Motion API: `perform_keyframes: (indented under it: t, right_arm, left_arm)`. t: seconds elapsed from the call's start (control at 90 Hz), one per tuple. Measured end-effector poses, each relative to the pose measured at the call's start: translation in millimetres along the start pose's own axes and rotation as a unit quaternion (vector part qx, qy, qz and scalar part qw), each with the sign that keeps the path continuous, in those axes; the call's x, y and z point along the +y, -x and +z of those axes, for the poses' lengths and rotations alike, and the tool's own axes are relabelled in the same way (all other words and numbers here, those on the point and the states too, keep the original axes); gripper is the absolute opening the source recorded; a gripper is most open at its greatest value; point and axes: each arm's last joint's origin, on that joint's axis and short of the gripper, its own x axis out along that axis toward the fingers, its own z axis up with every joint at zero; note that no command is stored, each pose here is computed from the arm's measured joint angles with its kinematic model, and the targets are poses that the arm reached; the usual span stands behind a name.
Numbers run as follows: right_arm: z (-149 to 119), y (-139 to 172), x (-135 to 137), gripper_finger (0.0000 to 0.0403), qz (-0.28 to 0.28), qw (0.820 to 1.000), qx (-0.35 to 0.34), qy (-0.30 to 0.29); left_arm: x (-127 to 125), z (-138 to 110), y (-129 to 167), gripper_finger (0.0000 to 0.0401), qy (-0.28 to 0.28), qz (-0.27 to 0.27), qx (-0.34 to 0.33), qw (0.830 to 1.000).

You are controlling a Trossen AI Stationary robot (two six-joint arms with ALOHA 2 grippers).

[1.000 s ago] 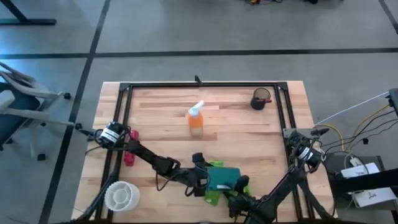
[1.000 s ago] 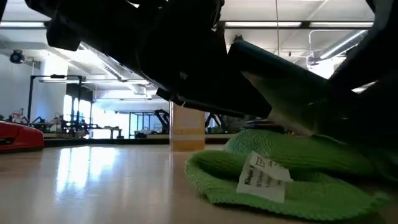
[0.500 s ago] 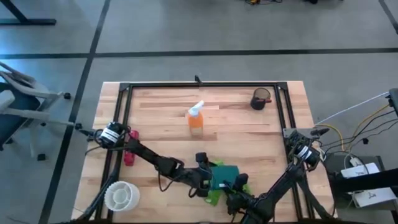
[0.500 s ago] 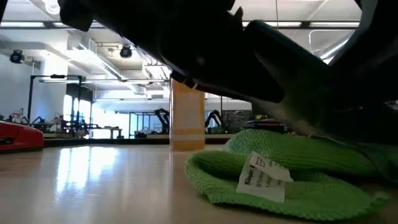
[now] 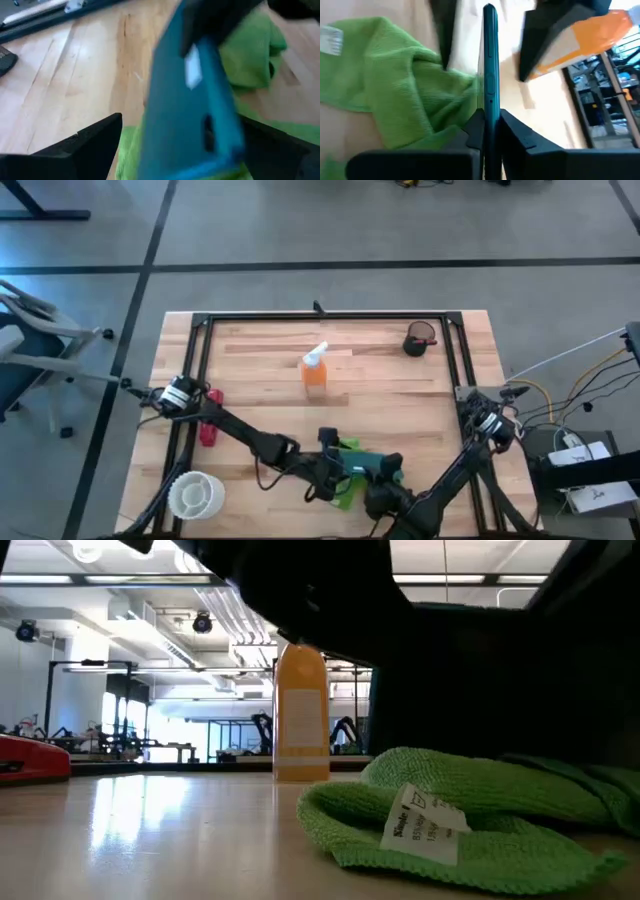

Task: Apply microfiber cloth
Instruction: Wipe the front and back of the blue cellphone with the green microfiber cloth

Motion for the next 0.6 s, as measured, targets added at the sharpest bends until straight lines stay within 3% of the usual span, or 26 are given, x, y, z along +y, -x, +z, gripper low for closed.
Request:
perform_keyframes:
  t: [0.256,0.444,0.6]
  right_arm:
    - [17,2,-30,0.0015,0.033,0.997,0.066,0.028]
    - [34,4,-71,0.0014,0.115,0.987,0.112,0.011]
    - [47,-2,-105,0.0014,0.193,0.972,0.134,-0.021]
  left_arm:
    - [3,4,9,0.0348,-0.045,0.006,0.011,0.999]
    - [4,4,8,0.0345,-0.039,0.007,0.000,0.999]
    - [6,5,6,0.0293,-0.015,0.010,-0.051,0.999]
